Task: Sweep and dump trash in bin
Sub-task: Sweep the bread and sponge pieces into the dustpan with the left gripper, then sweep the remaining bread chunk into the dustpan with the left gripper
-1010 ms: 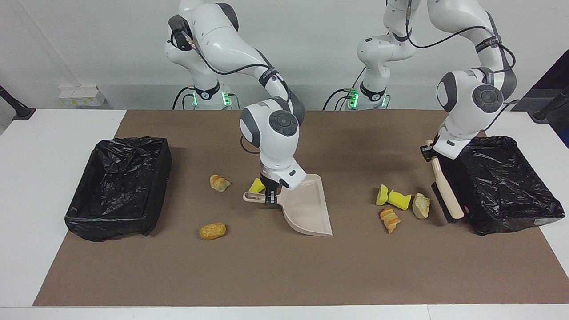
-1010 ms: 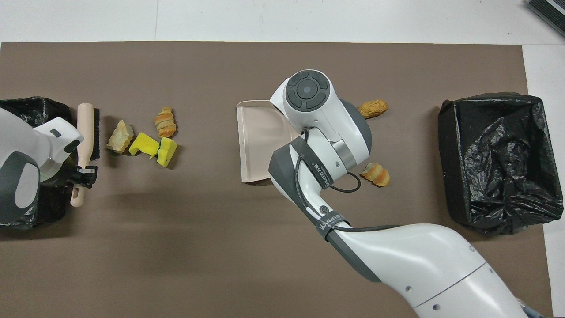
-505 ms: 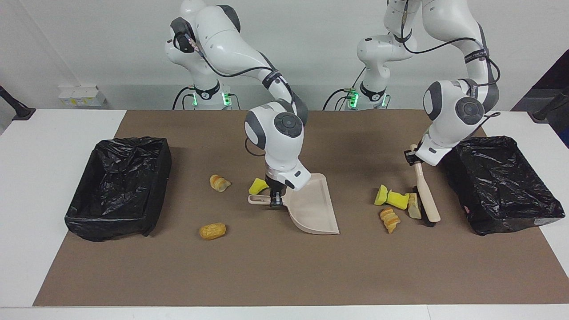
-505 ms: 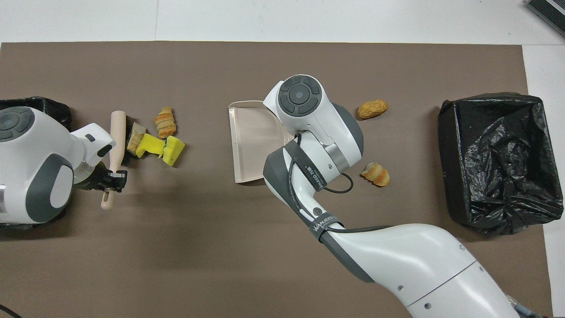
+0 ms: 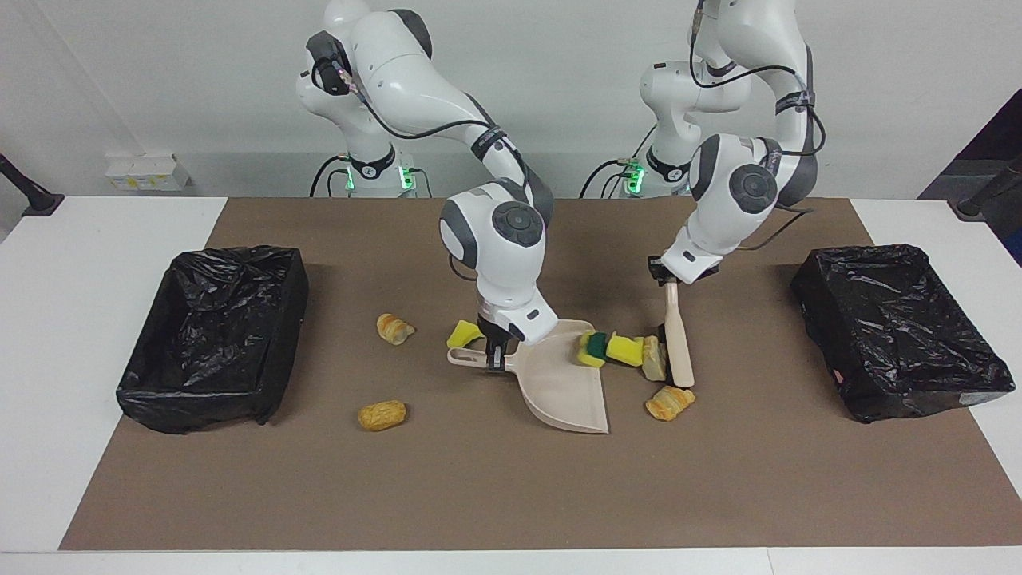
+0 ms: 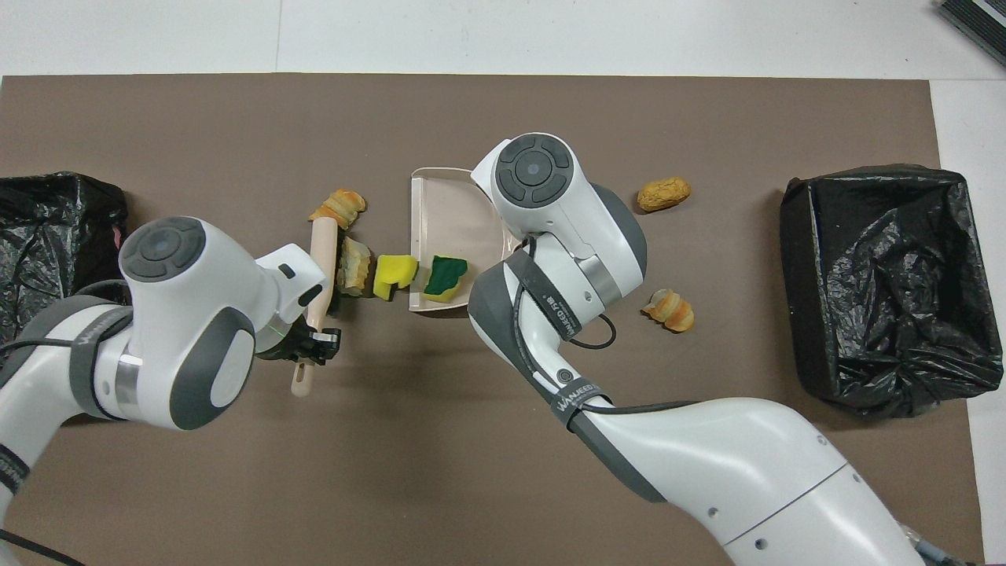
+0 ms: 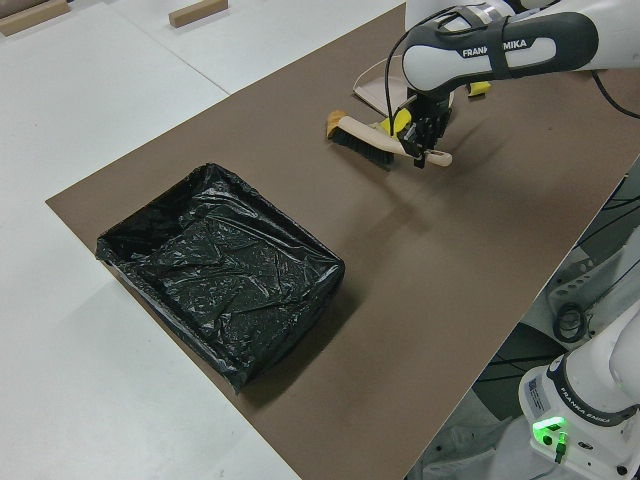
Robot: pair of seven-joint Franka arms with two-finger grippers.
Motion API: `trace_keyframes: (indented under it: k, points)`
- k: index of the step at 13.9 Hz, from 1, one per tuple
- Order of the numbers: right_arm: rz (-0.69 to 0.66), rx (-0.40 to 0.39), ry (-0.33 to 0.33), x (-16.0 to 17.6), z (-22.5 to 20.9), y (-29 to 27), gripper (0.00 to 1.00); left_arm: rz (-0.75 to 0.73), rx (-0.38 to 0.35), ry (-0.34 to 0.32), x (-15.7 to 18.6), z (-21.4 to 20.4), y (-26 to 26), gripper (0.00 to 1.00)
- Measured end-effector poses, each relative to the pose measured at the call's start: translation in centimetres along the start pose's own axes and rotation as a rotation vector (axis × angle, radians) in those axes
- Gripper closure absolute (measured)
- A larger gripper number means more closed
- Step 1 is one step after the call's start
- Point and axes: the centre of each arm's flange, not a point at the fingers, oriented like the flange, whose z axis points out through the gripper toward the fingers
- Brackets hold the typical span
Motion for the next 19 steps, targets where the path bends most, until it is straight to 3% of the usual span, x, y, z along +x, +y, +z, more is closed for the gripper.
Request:
trace_keyframes:
  k: [5, 10, 12, 16, 19]
  points:
    - [0.000, -0.001, 0.001, 0.0, 0.0, 0.0, 0.69, -0.019, -0.061, 0.017, -2.8, 0.5, 8.4, 0.74]
    - [0.000, -0.001, 0.001, 0.0, 0.0, 0.0, 0.69, -0.103, -0.136, 0.079, -2.0, -0.5, 8.8, 0.74]
    - [0.000, -0.001, 0.001, 0.0, 0.0, 0.0, 0.69, -0.114, -0.133, 0.078, -1.2, -1.7, 6.8, 0.74]
    - [0.003, -0.003, 0.003, 0.1, 0.0, 0.0, 0.69, 0.011, -0.012, 0.133, 1.9, -9.4, -3.2, 0.74]
    - [0.018, -0.019, 0.015, 0.3, -0.1, 0.1, 0.69, 0.081, 0.065, 0.147, 4.2, -8.8, -10.3, 0.74]
